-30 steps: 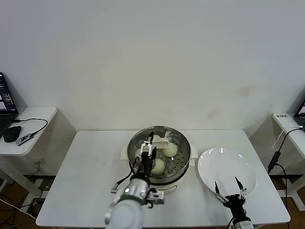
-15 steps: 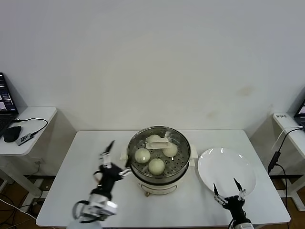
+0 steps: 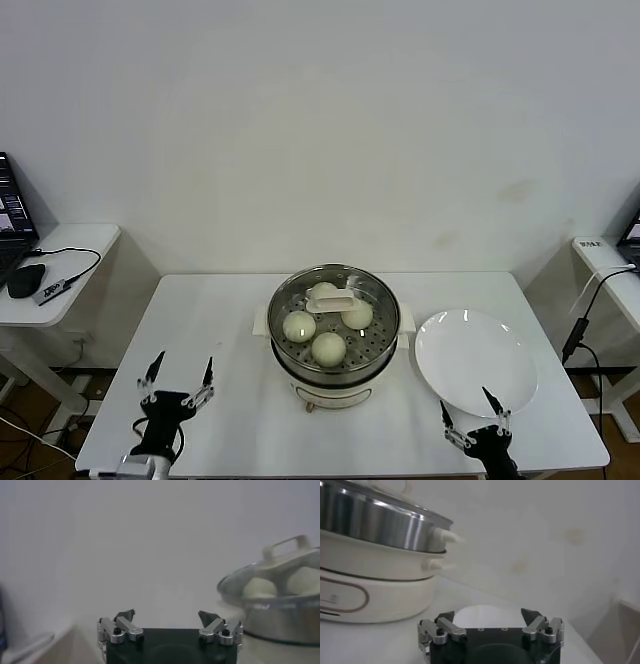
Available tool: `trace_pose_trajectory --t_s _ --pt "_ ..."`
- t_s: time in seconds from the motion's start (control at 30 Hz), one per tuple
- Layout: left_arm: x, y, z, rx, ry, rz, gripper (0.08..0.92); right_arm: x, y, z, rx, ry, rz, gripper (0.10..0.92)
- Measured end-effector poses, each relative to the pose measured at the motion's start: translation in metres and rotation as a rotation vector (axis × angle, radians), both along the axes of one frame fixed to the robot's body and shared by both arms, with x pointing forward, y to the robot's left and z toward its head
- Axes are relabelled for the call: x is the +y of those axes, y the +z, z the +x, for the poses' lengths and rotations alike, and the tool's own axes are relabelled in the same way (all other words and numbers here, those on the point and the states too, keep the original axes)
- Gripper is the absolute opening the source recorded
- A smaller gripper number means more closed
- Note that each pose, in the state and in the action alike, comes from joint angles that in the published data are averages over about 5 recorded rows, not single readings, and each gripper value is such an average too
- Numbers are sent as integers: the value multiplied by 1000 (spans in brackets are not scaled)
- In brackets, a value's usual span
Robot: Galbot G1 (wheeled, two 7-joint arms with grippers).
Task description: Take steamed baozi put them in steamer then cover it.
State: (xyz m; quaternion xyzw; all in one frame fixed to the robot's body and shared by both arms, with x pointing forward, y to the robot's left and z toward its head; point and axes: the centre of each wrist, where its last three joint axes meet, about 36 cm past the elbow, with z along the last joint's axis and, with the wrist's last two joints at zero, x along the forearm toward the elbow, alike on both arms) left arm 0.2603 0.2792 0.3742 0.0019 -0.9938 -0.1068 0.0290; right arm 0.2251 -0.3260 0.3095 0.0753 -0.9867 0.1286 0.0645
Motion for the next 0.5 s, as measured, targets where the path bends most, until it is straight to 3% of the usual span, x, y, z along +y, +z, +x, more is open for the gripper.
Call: trace_pose_trajectory --t_s 0.27,0.5 --pt "3 -22 -22 43 52 -115 823 12 13 -13 41 6 71 823" --pt "-1 -31 -28 53 78 -169 823 26 17 -16 63 1 115 823"
